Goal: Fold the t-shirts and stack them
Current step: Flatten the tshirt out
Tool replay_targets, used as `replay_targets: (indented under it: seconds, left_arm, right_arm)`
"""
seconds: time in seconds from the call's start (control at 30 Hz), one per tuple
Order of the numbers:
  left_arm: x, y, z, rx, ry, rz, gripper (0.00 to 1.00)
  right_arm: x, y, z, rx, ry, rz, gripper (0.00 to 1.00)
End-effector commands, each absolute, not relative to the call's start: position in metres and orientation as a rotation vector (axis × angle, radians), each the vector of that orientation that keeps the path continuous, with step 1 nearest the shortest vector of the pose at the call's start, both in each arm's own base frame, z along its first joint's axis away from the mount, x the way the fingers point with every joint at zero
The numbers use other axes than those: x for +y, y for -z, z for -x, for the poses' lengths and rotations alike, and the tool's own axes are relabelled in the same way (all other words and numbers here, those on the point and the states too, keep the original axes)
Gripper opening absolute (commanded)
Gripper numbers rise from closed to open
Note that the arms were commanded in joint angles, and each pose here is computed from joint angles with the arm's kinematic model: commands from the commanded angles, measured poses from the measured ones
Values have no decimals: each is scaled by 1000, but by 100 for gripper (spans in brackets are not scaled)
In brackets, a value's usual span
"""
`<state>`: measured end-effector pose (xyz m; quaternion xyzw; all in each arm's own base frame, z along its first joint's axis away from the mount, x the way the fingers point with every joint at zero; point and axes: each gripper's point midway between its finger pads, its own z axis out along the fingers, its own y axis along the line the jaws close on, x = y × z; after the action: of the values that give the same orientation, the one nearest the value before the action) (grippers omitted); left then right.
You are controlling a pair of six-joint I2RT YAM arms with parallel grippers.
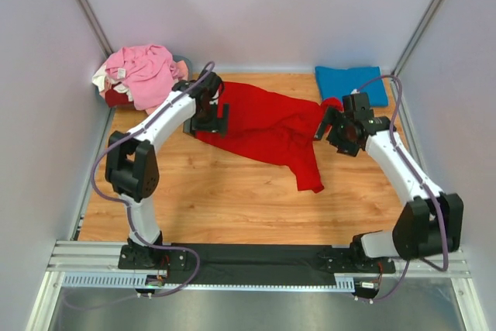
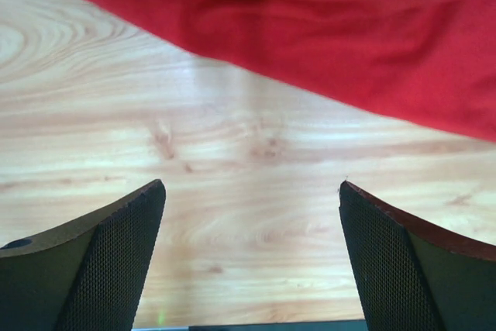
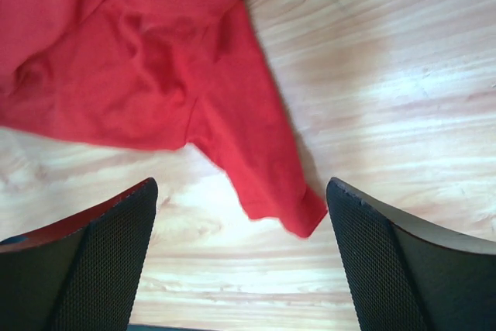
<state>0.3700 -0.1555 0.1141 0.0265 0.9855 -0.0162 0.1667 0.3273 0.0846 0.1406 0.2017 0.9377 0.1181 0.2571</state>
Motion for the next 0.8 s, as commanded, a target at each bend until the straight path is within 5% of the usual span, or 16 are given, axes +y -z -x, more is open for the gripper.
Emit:
replay_targets:
  seconds: [0.0,0.23,0.37,0.57,0.77]
  left_arm:
    - [-152,-176,-371,2622,128,-52,100]
    - [-123,-149,-338,2638,32,-15,99]
    - [-118,-139,-326,2647,35,-5,99]
    - [-111,-120,-311,2692,18,-6,97]
    - [-105,-113,-299,2703,7,-9,97]
  right_arm:
    - [103,-151,-304,2515,-378,-438,90]
    - [144,-105,-255,2628,-334,-272,83]
    - [151,-86,-245,2665,-273,-199,67]
    - [153,-63,-251,2727,-125,-84,55]
    - [159,-40,-249,2782,-10,14,53]
